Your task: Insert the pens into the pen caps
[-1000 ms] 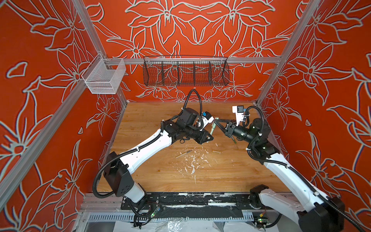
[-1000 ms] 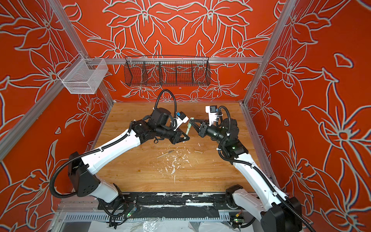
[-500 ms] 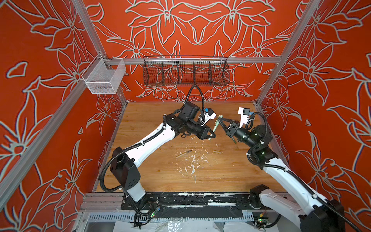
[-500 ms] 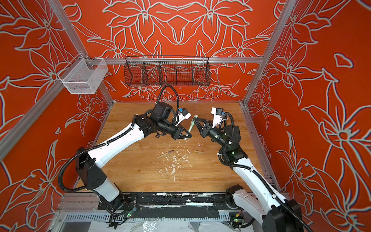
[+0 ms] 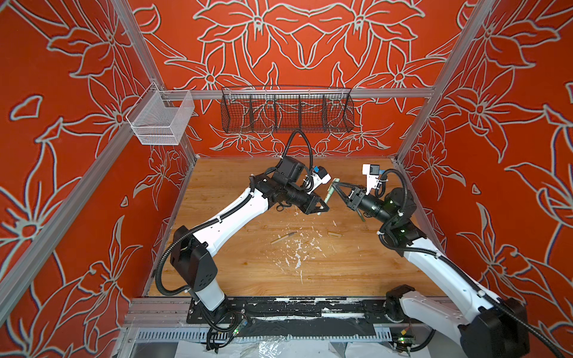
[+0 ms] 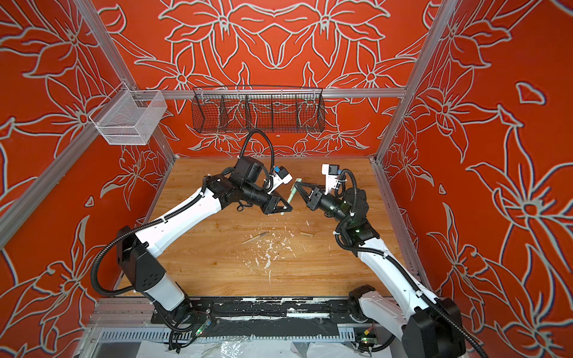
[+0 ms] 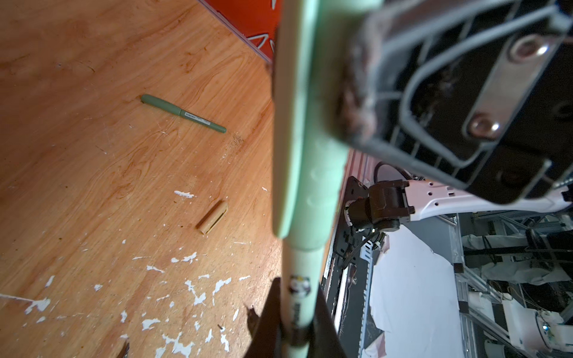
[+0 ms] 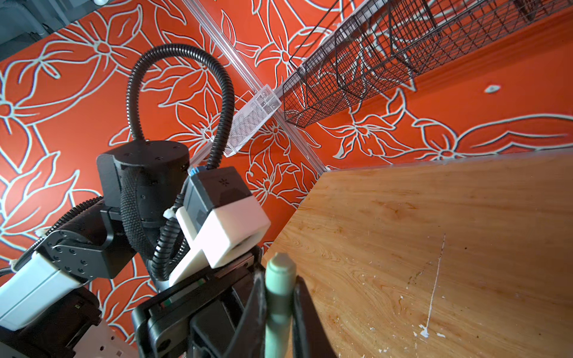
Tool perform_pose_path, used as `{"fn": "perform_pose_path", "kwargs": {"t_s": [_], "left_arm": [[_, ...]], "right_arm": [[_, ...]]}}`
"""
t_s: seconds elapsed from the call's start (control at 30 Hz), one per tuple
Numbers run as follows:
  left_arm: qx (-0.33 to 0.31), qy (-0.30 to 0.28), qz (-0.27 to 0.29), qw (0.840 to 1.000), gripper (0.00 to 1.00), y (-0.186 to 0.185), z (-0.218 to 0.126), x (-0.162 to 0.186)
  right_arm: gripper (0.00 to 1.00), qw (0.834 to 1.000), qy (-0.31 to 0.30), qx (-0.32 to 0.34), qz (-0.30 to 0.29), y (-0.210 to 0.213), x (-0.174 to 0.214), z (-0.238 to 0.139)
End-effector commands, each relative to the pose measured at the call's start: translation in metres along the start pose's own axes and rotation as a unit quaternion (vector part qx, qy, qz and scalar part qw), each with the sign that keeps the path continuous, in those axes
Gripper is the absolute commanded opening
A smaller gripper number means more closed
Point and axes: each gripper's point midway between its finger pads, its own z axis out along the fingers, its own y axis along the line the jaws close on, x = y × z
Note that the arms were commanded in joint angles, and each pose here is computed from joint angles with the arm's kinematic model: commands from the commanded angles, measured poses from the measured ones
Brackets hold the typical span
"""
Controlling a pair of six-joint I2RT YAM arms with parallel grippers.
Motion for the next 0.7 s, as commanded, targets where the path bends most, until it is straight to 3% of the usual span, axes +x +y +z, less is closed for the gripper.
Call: {"fn": "perform_pose_path", "kwargs": {"t_s": [0.0, 0.33, 0.67], "left_arm": [[-0.033, -0.213, 0.159, 0.964, 0.0, -0.023, -0.066, -0.127], [-0.039, -0.26, 0.116, 0.958, 0.0, -0.01, -0.081, -0.161], [-0.041, -0.258, 0.1, 0.96, 0.0, 0.0, -0.075, -0.165]], "right_arm": [[0.0, 0.967, 0.226, -0.012, 0.117, -0.013, 0.12, -0.019], [0.0, 0.976, 0.201, 0.005, 0.087, -0.02, 0.132, -0.019], [0.0, 0.972, 0.219, 0.026, 0.076, -0.024, 0.148, -0.019]]}}
